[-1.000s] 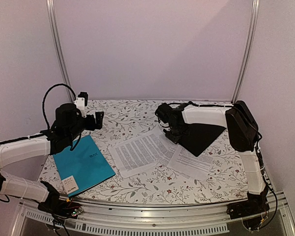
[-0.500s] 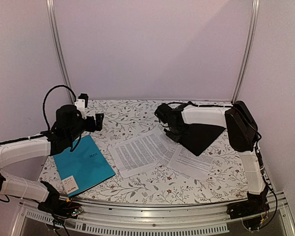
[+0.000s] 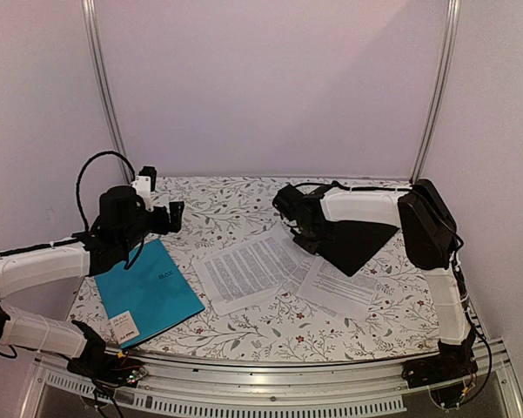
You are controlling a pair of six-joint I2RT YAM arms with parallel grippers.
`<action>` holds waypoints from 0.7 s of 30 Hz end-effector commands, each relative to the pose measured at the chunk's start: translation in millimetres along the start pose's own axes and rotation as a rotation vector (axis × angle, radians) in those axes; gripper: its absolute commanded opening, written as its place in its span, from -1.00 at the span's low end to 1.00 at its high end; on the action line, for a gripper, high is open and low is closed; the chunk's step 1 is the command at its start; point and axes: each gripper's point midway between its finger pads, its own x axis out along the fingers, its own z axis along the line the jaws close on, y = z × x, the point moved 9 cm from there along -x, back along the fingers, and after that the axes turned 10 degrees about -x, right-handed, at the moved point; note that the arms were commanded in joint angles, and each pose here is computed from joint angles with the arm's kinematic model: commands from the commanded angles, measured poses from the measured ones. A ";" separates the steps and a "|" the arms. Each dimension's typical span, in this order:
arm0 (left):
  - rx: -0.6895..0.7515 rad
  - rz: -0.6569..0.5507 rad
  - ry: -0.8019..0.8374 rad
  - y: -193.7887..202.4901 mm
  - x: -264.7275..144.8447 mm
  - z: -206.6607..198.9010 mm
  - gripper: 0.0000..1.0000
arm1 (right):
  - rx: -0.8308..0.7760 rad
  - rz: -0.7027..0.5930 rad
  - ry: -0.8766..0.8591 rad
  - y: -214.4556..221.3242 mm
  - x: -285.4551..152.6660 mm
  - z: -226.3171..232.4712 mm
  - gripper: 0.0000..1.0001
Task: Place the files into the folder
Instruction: Pick up the folder from the corner of the board.
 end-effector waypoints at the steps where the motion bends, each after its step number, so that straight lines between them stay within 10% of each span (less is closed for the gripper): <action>1: -0.003 0.002 0.015 3.2 -4.3 -1.6 0.99 | -0.024 0.044 0.020 4.7 11.1 10.2 0.05; 21: -0.003 0.001 0.013 4.6 -5.2 -0.7 0.99 | -0.107 0.125 0.148 9.7 23.6 15.3 -0.02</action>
